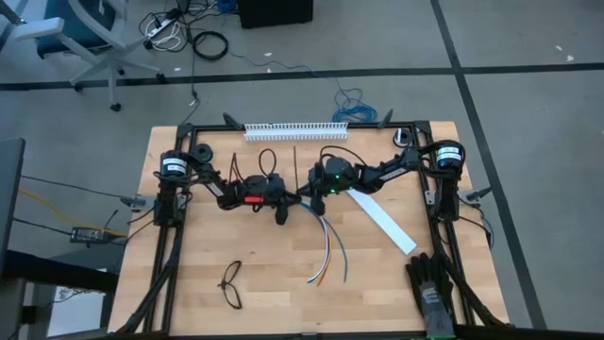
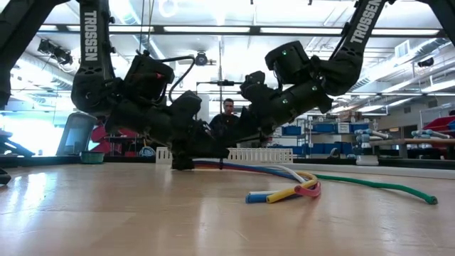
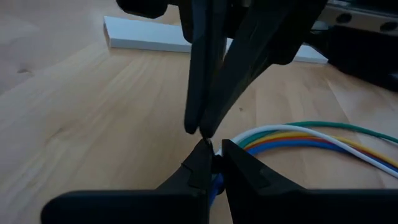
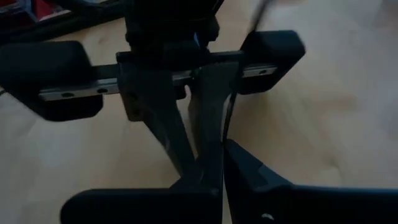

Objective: Ziptie cables
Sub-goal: Wrap the zip tie around the cable wires

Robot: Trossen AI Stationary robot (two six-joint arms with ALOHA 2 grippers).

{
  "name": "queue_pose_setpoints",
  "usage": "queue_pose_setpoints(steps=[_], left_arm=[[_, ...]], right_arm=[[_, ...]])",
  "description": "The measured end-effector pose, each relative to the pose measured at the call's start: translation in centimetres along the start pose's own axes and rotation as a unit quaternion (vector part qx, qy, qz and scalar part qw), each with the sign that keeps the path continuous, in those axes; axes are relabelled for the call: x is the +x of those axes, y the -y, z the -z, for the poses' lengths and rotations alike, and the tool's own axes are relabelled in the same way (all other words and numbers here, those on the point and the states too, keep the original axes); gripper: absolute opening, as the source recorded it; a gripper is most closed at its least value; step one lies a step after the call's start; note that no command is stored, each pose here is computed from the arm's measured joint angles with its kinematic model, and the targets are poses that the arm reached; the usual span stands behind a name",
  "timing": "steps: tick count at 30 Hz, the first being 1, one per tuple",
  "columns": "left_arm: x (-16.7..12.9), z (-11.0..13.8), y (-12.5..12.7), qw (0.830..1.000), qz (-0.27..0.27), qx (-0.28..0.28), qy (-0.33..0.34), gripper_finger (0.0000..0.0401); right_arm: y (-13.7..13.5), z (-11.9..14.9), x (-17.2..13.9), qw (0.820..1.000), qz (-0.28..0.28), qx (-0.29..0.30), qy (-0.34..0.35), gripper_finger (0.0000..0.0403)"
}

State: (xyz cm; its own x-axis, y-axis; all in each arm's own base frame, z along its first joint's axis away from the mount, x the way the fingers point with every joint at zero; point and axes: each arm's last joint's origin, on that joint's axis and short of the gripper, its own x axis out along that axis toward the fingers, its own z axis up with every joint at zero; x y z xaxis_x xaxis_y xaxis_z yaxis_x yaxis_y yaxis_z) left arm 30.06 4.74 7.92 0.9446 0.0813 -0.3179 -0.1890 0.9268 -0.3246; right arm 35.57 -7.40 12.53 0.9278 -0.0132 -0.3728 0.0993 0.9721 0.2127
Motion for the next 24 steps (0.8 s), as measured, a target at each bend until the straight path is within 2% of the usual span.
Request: queue_pose_setpoints(steps=[12, 24], left_arm=[[0.0, 0.4, -0.3, 0.999, -0.034, -0.012, -0.026, 0.0035], [0.0, 0.5, -0.2, 0.999, -0.015, -0.012, -0.030, 0.0035]], right_arm=[[0.3, -1.1, -0.1, 0.997, 0.045, -0.019, 0.067, 0.0000], [0.9, -1.3, -0.2, 0.995, 0.063, -0.006, 0.073, 0.0000]])
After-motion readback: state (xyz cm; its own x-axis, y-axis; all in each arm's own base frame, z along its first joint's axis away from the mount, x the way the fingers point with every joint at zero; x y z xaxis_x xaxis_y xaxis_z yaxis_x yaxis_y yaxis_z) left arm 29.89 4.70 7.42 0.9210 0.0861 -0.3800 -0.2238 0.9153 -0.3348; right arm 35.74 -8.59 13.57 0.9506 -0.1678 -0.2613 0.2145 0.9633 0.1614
